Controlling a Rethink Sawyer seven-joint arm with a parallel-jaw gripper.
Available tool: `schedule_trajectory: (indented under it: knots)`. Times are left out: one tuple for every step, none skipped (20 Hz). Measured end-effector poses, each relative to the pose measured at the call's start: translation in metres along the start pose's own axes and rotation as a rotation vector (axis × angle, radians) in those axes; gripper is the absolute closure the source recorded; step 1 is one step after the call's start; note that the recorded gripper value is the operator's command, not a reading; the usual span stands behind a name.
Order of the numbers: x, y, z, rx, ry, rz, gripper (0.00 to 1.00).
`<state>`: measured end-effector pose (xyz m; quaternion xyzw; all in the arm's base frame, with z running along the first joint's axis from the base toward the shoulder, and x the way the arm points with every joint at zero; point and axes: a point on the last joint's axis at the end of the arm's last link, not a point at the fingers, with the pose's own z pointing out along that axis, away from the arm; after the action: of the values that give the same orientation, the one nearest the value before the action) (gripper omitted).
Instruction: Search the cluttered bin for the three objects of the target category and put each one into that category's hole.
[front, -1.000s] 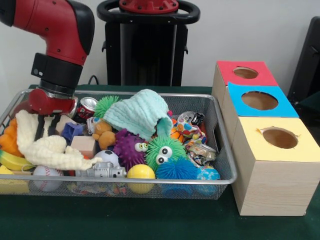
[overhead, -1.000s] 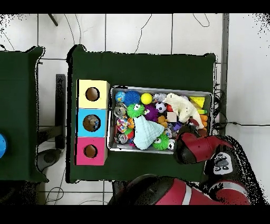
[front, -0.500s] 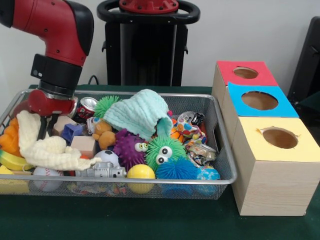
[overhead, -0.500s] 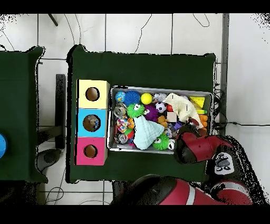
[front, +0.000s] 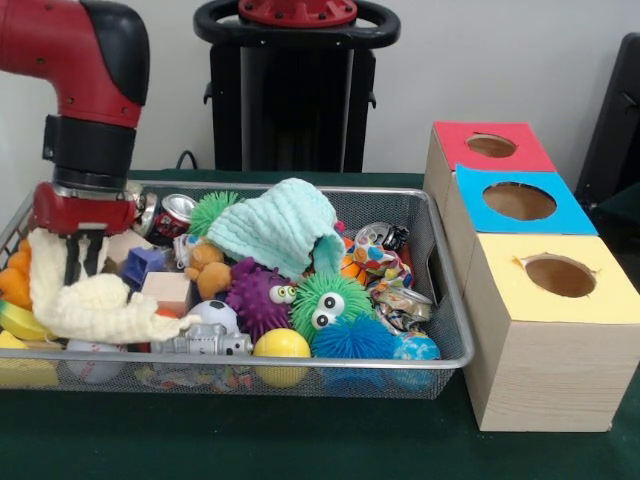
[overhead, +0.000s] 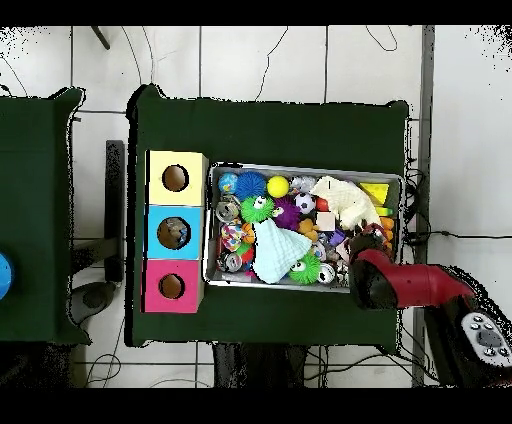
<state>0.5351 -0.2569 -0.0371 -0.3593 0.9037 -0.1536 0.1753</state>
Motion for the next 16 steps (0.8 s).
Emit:
schedule_trajectory:
  knots:
    - [0.003,-0.003,-0.003,-0.031,-0.008,0.068,1.0]
    - [0.005,-0.005,-0.005,-0.052,-0.014,0.11,1.0]
    - [0.009,-0.008,-0.01,-0.095,-0.021,0.178,1.0]
    - [0.013,-0.011,-0.014,-0.14,-0.027,0.239,1.0]
    - [0.013,-0.012,-0.016,-0.153,-0.029,0.256,1.0]
    - [0.017,-0.014,-0.023,-0.215,-0.04,0.322,1.0]
    - [0.017,-0.014,-0.025,-0.229,-0.044,0.337,1.0]
    - [0.019,-0.015,-0.03,-0.279,-0.058,0.383,1.0]
    - [0.019,-0.015,-0.032,-0.301,-0.066,0.401,1.0]
    - [0.019,-0.015,-0.036,-0.33,-0.077,0.424,1.0]
    - [0.018,-0.014,-0.04,-0.366,-0.093,0.452,1.0]
    - [0.017,-0.013,-0.043,-0.394,-0.107,0.474,1.0]
    - [0.016,-0.012,-0.046,-0.429,-0.125,0.497,1.0]
    - [0.013,-0.011,-0.05,-0.463,-0.147,0.52,1.0]
    - [0.007,-0.008,-0.058,-0.53,-0.191,0.557,1.0]
    - [0.004,-0.007,-0.06,-0.549,-0.205,0.566,1.0]
